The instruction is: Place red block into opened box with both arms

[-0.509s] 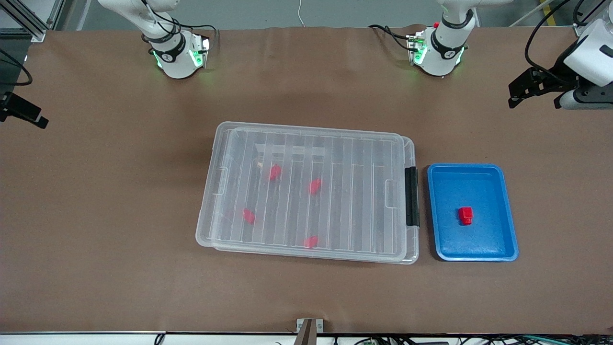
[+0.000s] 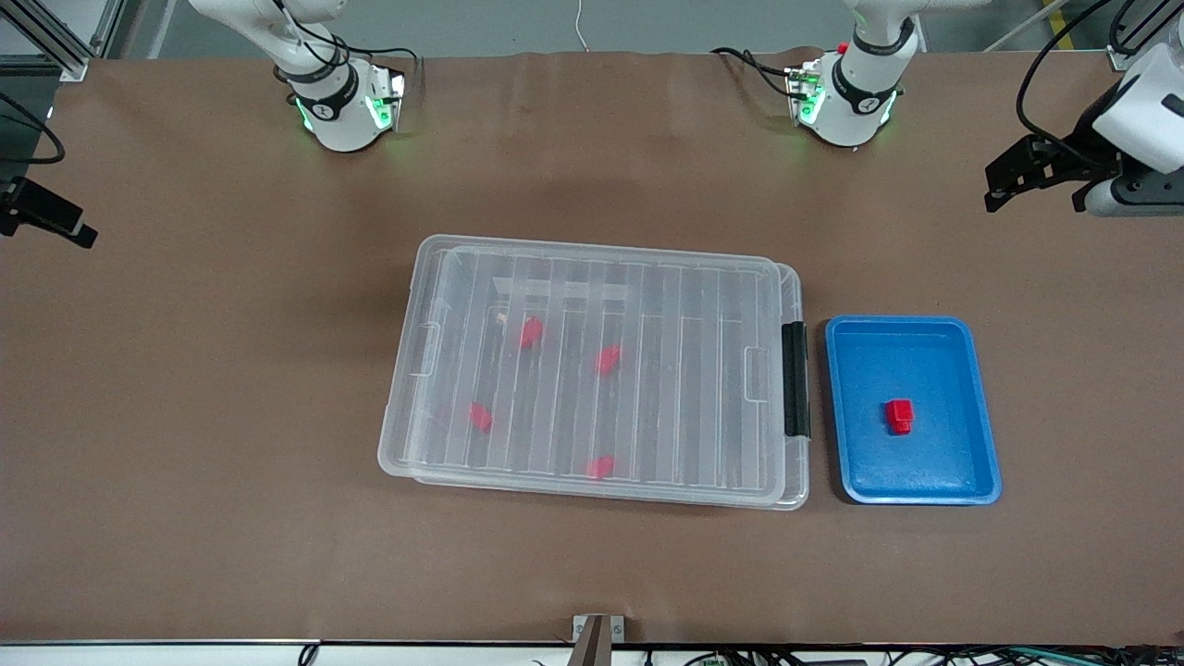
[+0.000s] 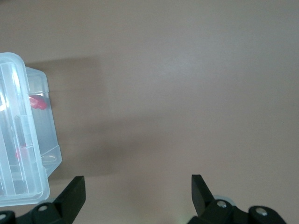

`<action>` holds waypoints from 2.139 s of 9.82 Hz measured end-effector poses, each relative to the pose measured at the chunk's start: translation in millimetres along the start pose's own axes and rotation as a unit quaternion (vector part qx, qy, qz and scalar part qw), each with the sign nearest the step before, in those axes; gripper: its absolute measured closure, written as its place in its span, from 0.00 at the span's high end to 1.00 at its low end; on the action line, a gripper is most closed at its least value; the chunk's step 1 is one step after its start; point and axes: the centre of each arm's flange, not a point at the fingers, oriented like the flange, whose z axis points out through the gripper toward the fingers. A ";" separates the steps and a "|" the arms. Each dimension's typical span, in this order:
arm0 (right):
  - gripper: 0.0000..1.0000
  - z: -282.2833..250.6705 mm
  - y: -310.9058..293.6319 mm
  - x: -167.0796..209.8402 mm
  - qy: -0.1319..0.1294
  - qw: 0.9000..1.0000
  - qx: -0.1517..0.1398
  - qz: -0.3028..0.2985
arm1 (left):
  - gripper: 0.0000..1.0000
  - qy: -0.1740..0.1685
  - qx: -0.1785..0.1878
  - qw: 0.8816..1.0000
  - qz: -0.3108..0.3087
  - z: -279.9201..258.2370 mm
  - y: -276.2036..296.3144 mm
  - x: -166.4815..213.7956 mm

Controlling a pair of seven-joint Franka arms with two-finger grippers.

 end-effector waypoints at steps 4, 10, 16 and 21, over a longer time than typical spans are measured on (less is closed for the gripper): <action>1.00 58.3 -132.5 6.2 -0.038 0.995 -0.009 -0.097 | 1.00 -0.037 -0.001 0.999 -0.016 125.9 -24.8 84.9; 1.00 261.2 -309.3 18.6 -0.043 0.994 -0.062 -0.082 | 1.00 -0.046 -0.023 0.998 -0.022 354.8 -32.0 157.7; 1.00 305.0 -297.2 6.9 -0.039 0.989 -0.097 -0.101 | 0.99 -0.038 -0.031 0.998 -0.028 451.8 -37.1 167.7; 1.00 307.9 -277.8 11.5 -0.048 0.987 -0.110 -0.109 | 0.44 -0.039 -0.027 0.998 -0.038 451.6 -67.7 167.8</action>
